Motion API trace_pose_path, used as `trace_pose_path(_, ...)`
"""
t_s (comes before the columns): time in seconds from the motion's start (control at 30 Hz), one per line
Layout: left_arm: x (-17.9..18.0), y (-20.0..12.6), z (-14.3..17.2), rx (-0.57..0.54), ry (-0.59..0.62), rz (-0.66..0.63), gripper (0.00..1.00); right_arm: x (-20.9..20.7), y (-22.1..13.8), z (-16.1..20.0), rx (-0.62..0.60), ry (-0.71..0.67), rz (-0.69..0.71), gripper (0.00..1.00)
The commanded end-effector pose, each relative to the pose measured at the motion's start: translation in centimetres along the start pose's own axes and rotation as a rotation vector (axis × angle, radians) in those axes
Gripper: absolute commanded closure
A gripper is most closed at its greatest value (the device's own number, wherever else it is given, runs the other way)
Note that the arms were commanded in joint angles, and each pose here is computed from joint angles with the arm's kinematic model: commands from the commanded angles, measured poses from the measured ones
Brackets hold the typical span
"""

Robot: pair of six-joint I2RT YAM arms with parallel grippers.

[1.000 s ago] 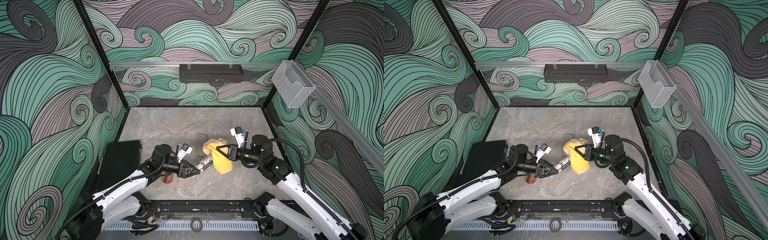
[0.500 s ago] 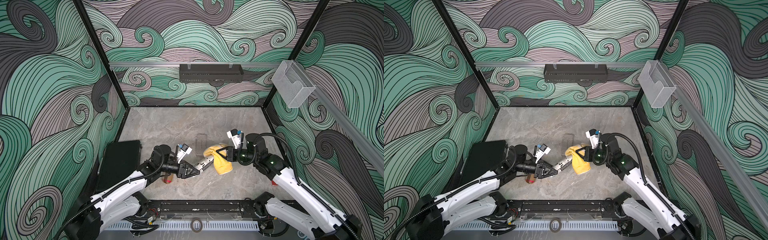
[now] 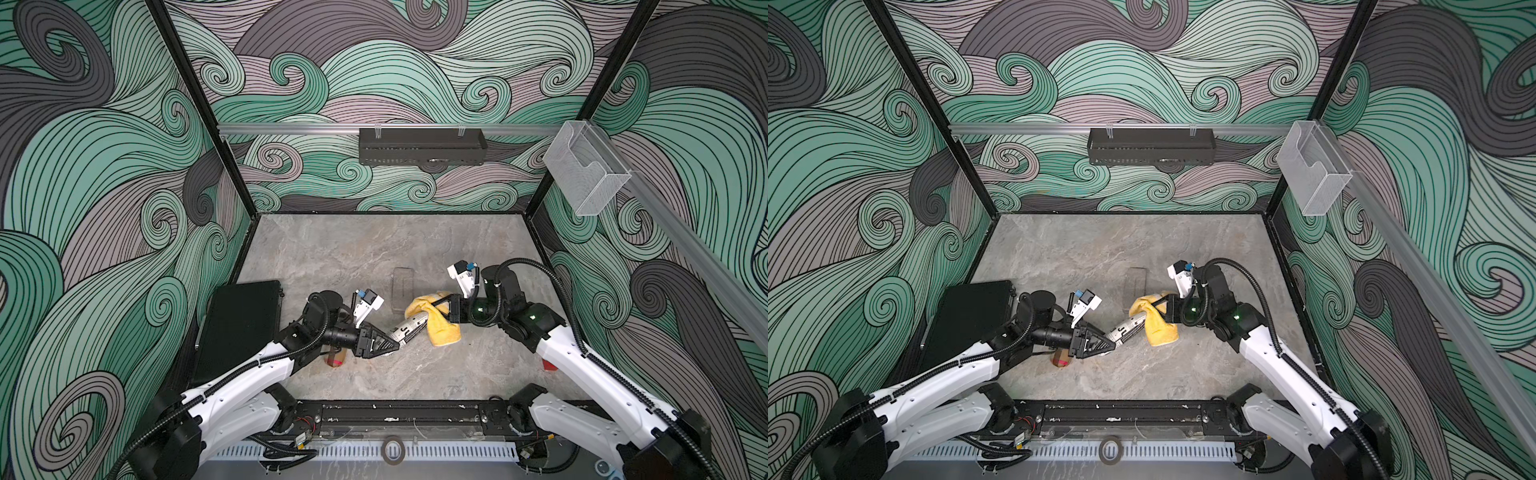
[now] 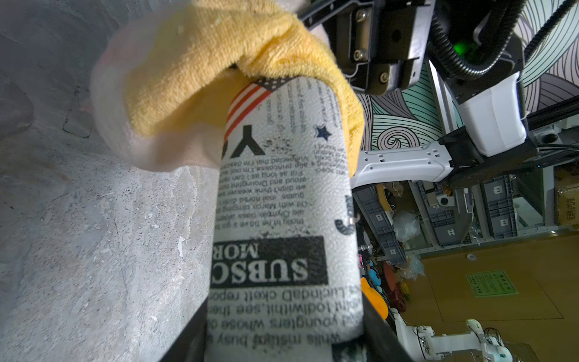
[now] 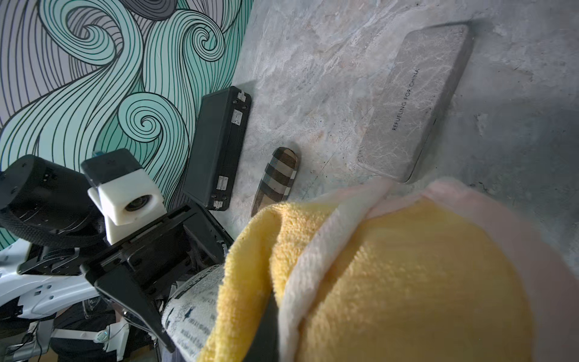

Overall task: Wipe the eyeglass case
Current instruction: Wipe the dirt from the eyeglass case.

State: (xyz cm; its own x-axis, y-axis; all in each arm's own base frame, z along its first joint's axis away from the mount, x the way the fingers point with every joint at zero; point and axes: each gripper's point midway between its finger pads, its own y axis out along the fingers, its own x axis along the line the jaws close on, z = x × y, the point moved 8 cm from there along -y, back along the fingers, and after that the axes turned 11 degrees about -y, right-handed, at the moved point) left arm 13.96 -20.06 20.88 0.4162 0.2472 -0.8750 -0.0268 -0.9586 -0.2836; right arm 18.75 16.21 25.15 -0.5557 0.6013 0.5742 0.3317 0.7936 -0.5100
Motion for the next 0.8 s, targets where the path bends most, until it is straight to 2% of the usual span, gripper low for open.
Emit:
trace_pose_path(0.0,-1.5,-0.3,-0.8,-0.040,0.083,0.039,0.60,2.5,-1.5,-1.0,-0.094,-0.096,-0.162,1.00)
trace_pose_path(0.1,-1.5,-0.3,-0.9,-0.043,0.087,0.040,0.60,3.5,-2.2,-1.0,-0.114,-0.122,-0.238,1.00)
trace_pose_path(0.17,-1.5,-0.3,-0.9,-0.045,0.086,0.039,0.60,3.2,-1.9,-0.6,-0.096,-0.107,-0.224,1.00)
trace_pose_path(0.27,-1.7,-0.3,-1.2,-0.055,0.079,0.031,0.60,1.4,-1.0,0.4,-0.017,-0.064,-0.097,1.00)
trace_pose_path(0.33,-1.9,-0.4,-1.5,-0.063,0.072,0.009,0.60,-0.2,-0.6,1.3,0.045,-0.048,0.039,1.00)
trace_pose_path(0.43,-1.9,-0.8,-1.7,-0.076,0.063,-0.054,0.60,-2.1,-1.2,2.4,0.057,-0.060,0.224,1.00)
trace_pose_path(0.6,-1.3,-1.3,-1.8,-0.080,0.047,-0.216,0.60,-2.5,-3.1,2.4,0.029,-0.083,0.334,1.00)
trace_pose_path(0.7,-1.6,-1.4,-2.0,-0.063,0.089,-0.280,0.60,-2.3,-3.7,1.9,0.035,-0.103,0.365,1.00)
trace_pose_path(0.77,-1.6,-1.4,-2.1,-0.053,0.113,-0.375,0.59,-1.9,-4.1,1.1,0.029,-0.126,0.370,1.00)
